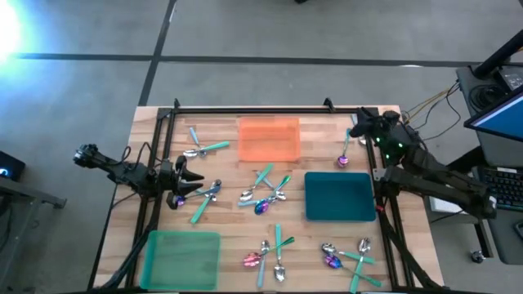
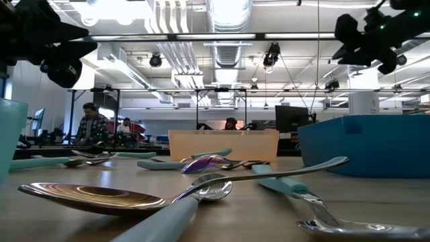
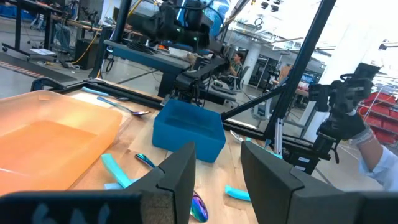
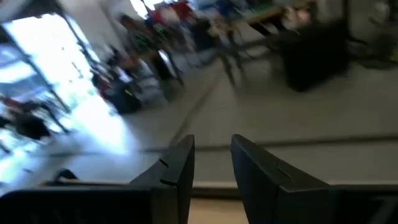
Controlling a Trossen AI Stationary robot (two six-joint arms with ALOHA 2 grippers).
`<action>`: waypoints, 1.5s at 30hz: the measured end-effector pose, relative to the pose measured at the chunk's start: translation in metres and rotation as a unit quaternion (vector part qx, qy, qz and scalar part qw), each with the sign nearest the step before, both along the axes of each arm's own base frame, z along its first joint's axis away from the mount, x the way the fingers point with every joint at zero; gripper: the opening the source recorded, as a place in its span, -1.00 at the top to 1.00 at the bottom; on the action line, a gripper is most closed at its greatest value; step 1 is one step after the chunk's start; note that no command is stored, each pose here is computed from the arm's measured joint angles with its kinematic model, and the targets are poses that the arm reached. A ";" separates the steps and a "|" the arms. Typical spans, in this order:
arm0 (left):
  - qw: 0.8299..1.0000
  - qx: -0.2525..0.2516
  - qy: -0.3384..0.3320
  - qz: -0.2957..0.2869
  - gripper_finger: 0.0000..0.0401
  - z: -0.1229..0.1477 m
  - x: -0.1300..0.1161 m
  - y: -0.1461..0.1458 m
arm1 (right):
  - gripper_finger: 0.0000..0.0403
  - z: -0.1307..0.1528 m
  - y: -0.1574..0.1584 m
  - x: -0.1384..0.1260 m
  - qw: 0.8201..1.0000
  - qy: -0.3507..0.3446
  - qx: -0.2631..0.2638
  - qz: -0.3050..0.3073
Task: Sort silverware by color (type)
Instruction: Put the blue spoon into the orange bin
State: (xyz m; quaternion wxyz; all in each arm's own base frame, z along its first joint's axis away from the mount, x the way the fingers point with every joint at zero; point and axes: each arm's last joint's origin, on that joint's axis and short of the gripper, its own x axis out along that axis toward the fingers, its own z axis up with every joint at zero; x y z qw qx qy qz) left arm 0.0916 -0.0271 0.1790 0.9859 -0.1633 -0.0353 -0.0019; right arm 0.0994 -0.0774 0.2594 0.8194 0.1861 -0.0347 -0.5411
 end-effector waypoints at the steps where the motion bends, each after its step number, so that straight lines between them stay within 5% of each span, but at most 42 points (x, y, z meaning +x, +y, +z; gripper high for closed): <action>1: 1.000 0.000 0.000 0.000 0.43 0.000 0.000 0.000 | 0.51 0.001 -0.002 0.003 1.000 0.020 0.014 -0.005; 9: 1.000 0.000 0.000 0.000 0.43 0.000 0.000 0.000 | 0.51 0.007 -0.013 0.019 0.986 0.147 0.078 -0.027; 22: 1.000 0.000 0.000 0.000 0.43 0.000 0.000 0.000 | 0.51 -0.020 -0.041 0.018 0.958 0.185 0.191 -0.106; 45: 1.000 0.000 0.000 0.000 0.43 0.000 0.000 0.000 | 0.51 -0.076 -0.089 0.013 0.889 0.249 0.361 -0.130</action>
